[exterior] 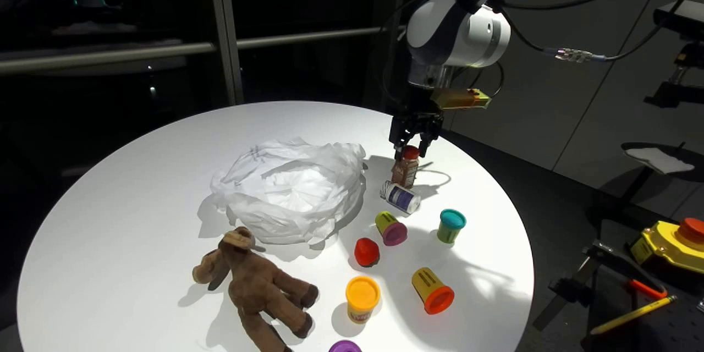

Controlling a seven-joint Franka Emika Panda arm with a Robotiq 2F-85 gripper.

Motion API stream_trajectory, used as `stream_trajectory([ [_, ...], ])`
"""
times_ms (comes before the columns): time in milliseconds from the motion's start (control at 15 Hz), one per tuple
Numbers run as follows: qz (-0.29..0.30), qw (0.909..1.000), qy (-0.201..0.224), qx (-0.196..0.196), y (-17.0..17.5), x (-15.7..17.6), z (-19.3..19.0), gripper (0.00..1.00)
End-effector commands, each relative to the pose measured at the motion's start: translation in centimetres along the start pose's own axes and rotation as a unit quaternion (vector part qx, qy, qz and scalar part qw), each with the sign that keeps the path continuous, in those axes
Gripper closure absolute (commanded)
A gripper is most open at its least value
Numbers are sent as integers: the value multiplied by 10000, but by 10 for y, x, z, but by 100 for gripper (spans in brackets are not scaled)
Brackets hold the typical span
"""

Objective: Put the object on the table in the plastic bag

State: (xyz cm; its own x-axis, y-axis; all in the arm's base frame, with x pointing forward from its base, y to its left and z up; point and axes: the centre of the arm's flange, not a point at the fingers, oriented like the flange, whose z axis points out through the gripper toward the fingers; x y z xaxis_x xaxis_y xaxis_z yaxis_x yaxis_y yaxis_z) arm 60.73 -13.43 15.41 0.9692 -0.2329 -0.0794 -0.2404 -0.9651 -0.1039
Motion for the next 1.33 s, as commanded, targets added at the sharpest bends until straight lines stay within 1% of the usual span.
stream_trajectory([
  [0, -140, 9997, 185, -53, 2, 11, -4, 51],
  [133, -129, 9997, 191, -75, 3, 10, -8, 65],
  [200, -100, 9997, 216, -63, 3, 10, -9, 73],
  [267, -42, 9997, 222, -43, 3, 10, -13, 76],
  [400, 1, 9997, 235, -31, 0, 11, -22, 76],
  [533, -4, 9993, 365, -48, -16, 11, -47, 76],
  [667, -112, 9983, 564, -92, -42, 13, -73, 76],
  [867, -397, 9954, 847, -197, -97, 17, -109, 76],
  [1000, -596, 9936, 914, -287, -137, 22, -120, 76],
  [1067, -687, 9931, 896, -329, -168, 21, -106, 76],
  [1133, -787, 9925, 878, -327, -187, 19, -104, 76],
  [1200, -856, 9923, 838, -329, -196, 29, -96, 76],
  [1267, -930, 9917, 818, -333, -211, 31, -89, 76],
])
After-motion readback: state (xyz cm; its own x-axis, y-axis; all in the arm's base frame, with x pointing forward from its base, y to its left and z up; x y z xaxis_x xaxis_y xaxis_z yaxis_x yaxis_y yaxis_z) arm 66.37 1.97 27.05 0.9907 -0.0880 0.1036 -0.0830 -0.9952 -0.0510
